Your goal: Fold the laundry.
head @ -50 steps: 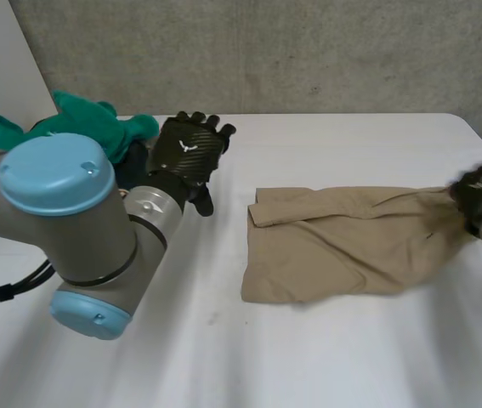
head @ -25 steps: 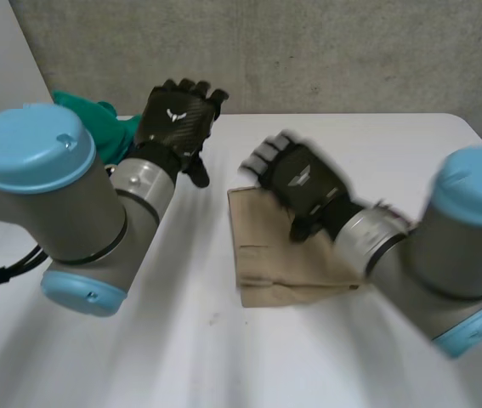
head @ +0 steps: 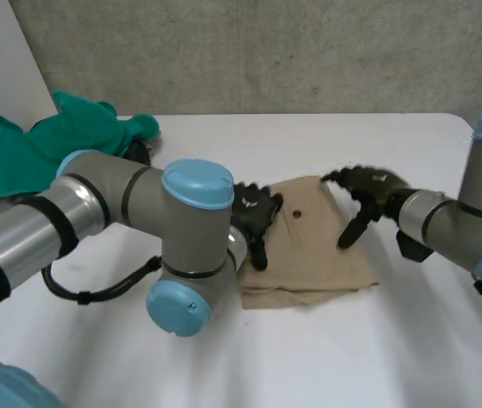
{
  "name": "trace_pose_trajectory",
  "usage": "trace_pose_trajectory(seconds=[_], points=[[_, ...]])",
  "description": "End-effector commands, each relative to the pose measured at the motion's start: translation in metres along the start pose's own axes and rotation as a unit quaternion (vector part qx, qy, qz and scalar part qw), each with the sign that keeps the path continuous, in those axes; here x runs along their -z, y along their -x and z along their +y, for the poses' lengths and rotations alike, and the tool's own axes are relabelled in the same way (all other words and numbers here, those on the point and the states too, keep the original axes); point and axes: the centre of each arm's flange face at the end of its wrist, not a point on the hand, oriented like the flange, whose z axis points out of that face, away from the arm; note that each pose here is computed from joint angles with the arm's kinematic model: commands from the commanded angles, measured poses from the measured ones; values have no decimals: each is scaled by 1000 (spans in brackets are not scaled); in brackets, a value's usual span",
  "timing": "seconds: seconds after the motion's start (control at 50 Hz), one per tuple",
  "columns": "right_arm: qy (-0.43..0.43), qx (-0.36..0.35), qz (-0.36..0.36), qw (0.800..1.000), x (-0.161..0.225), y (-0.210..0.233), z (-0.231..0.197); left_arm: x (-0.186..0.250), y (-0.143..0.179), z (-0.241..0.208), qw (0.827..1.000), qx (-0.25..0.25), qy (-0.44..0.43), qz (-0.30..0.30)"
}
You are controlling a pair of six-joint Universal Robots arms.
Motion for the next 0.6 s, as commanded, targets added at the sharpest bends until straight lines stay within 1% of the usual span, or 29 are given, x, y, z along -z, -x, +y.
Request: trace_pose_trajectory(seconds=[0.02, 0.08, 0.16, 0.18, 0.2, 0.24, 0.28, 0.32, 0.38, 0.42, 0.46, 0.48, 0.52, 0.54, 0.6], points=[[74, 43, -5, 996, -19, -3, 31, 8, 6, 17, 998, 7, 69, -3], [74, 76, 8, 994, -18, -6, 29, 11, 7, 15, 997, 8, 76, -2], [50, 89, 42, 994, -16, -12, 21, 17, 8, -1, 998, 11, 55, -1], [38, 94, 49, 994, -14, -12, 16, 21, 11, -10, 999, 13, 44, -3], [12, 102, 66, 993, -5, -14, 4, 31, 17, -31, 1000, 16, 19, -8], [-18, 110, 84, 990, 8, -16, -11, 44, 24, -57, 999, 20, -20, -16], [-53, 119, 106, 986, 26, -14, -27, 53, 27, -72, 998, 22, -47, -17], [-68, 123, 116, 983, 36, -12, -31, 64, 29, -89, 996, 24, -85, -14], [-57, 115, 126, 984, 45, -10, -20, 75, 30, -102, 993, 23, -118, 0], [-34, 98, 124, 987, 48, -7, -5, 85, 30, -112, 989, 20, -145, 29], [-18, 80, 118, 990, 50, -4, 5, 89, 39, -114, 986, 18, -156, 57], [-3, 57, 109, 992, 52, 0, 16, 90, 41, -114, 985, 17, -157, 69], [9, 36, 101, 994, 54, 3, 24, 92, 43, -114, 982, 16, -161, 102], [17, 15, 91, 996, 56, 5, 31, 96, 41, -113, 976, 17, -165, 143], [22, -11, 61, 998, 56, 12, 38, 105, 32, -111, 962, 27, -165, 216]])
